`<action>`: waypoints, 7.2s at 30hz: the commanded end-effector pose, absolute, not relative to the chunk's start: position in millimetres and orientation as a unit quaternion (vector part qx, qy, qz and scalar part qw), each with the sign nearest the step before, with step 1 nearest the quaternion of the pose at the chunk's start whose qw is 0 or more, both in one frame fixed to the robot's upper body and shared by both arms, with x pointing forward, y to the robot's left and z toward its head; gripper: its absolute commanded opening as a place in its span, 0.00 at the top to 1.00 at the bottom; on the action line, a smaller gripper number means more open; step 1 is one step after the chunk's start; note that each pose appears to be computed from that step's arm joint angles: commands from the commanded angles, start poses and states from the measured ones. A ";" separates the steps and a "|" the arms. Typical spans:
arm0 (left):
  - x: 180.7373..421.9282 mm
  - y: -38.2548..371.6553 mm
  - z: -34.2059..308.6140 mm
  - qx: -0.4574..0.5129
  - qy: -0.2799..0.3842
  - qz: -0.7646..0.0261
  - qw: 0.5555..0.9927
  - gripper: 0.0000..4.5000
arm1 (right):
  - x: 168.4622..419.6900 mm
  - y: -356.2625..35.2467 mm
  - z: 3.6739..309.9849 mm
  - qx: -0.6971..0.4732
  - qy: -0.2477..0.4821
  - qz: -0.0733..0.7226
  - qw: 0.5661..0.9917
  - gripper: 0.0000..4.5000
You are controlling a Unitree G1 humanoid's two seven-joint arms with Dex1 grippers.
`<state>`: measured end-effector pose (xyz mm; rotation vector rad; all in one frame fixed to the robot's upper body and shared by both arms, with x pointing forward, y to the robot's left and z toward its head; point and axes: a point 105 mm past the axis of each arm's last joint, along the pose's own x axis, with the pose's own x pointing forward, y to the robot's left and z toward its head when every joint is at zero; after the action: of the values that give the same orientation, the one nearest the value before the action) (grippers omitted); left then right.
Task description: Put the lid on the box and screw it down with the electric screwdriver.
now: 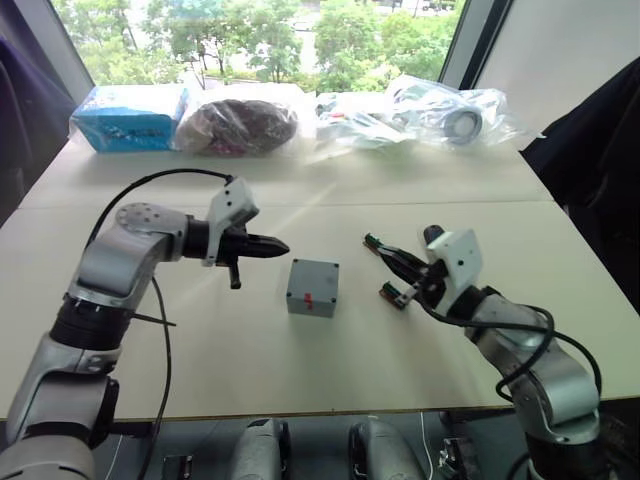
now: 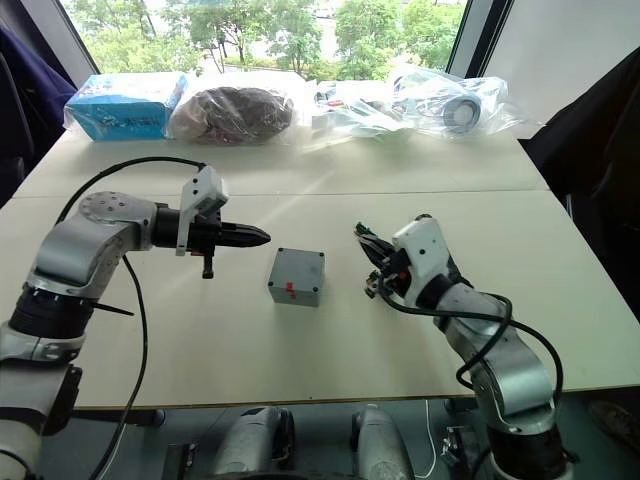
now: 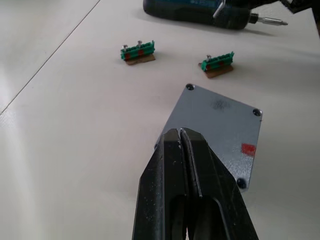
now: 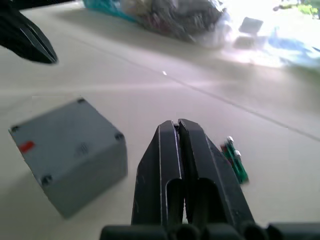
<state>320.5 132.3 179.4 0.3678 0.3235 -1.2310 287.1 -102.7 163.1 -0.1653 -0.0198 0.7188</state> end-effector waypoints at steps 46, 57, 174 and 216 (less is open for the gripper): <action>310.1 124.8 174.9 0.165 0.141 -0.573 0.790 1.00 | 311.2 -74.0 143.0 -0.082 0.006 0.402 0.912 0.31; 303.8 88.6 203.8 0.166 0.072 -0.627 0.758 1.00 | 322.9 -167.5 210.8 -0.021 0.039 0.249 0.967 0.04; 317.5 86.0 138.7 0.230 0.140 -0.611 0.744 1.00 | 314.4 -51.1 200.4 0.030 -0.158 0.348 0.924 0.60; 313.7 92.4 117.0 0.230 0.176 -0.605 0.741 1.00 | 316.1 -48.2 129.1 0.014 -0.043 0.323 0.945 0.60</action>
<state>315.6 87.1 130.5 0.4955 0.3243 -1.3422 315.1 -48.9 171.5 0.0287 -0.2530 0.6538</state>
